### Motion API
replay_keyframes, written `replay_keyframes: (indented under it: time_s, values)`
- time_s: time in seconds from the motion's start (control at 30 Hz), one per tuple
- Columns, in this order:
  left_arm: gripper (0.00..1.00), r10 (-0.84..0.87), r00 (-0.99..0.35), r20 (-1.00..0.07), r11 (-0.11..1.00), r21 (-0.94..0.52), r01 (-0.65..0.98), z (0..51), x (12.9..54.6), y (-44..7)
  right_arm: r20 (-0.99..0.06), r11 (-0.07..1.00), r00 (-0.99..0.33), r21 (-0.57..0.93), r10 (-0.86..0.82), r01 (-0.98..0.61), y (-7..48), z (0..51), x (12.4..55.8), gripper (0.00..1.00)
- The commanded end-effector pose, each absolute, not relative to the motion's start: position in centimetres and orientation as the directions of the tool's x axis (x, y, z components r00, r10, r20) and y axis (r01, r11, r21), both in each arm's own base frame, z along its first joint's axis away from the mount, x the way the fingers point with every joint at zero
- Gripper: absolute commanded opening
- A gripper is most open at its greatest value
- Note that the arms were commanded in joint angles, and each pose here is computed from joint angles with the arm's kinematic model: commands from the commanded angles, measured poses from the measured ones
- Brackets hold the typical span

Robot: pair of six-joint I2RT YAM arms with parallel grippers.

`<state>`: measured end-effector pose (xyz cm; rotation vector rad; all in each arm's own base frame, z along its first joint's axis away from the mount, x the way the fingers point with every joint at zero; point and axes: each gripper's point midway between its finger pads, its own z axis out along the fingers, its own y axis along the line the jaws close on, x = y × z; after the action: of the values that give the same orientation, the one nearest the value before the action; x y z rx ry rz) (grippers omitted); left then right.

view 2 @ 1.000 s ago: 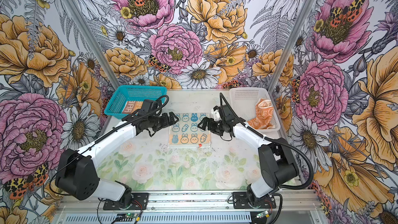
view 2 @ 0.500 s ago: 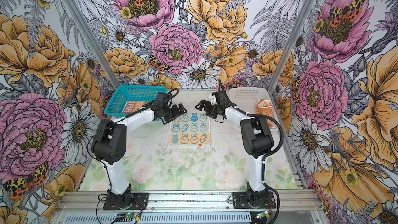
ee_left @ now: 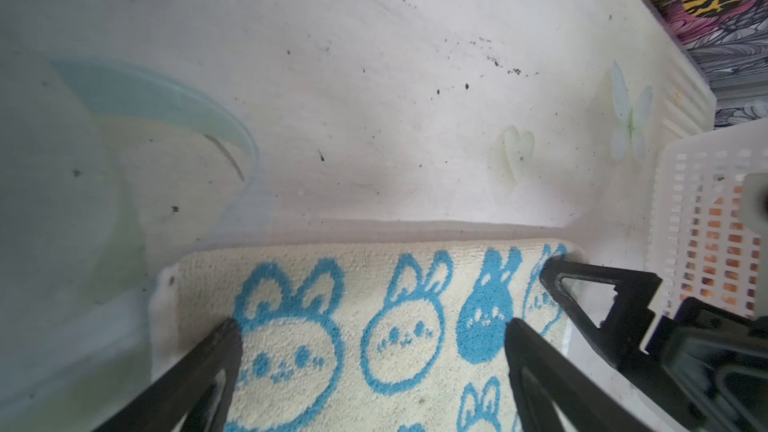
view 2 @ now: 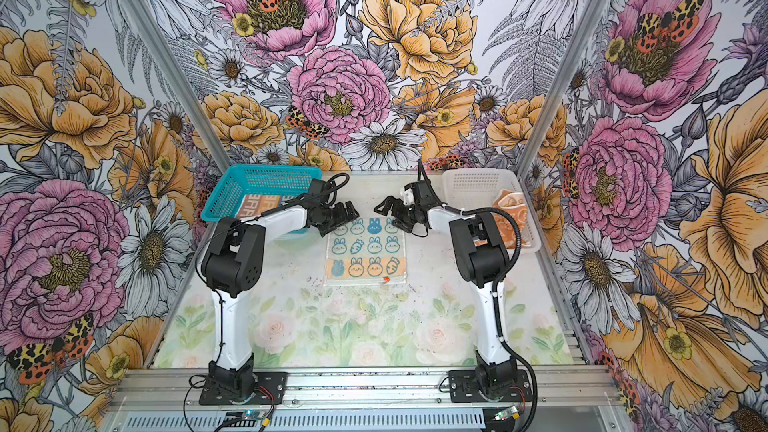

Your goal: Fold and stack the towels

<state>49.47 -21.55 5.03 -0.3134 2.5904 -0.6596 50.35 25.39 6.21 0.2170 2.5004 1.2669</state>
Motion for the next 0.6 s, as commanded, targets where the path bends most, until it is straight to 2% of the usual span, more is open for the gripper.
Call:
replay_keyframes:
  time_s: [0.0, 0.2, 0.33, 0.43, 0.57]
  values:
    - [0.99, -0.281, -0.875, -0.393, 0.894, -0.438, -0.09, 4.4, 49.8, -21.0, -0.266, 0.609, -0.93, 0.791, 0.254, -0.06, 24.9, 7.1, 50.5, 0.99]
    - [0.99, -0.206, -0.844, -0.496, 0.911, -0.413, 0.02, 9.3, 50.3, -22.4, -0.385, 0.706, -0.897, 0.697, 0.218, -0.127, 22.3, 11.0, 50.4, 0.99]
    - [0.99, -0.119, -0.802, -0.585, 0.942, -0.322, 0.095, 12.3, 50.0, -22.9, -0.409, 0.783, -0.898, 0.608, 0.163, -0.134, 20.8, 9.9, 50.4, 0.99]
    - [0.99, -0.078, -0.789, -0.61, 0.956, -0.27, 0.114, 13.1, 49.3, -23.0, -0.415, 0.832, -0.903, 0.536, 0.113, -0.142, 20.0, 8.3, 50.7, 0.98]
    - [0.99, -0.053, -0.788, -0.613, 0.961, -0.247, 0.127, 13.3, 47.8, -23.4, -0.405, 0.874, -0.913, 0.458, 0.041, -0.164, 19.4, 6.0, 51.0, 0.82]
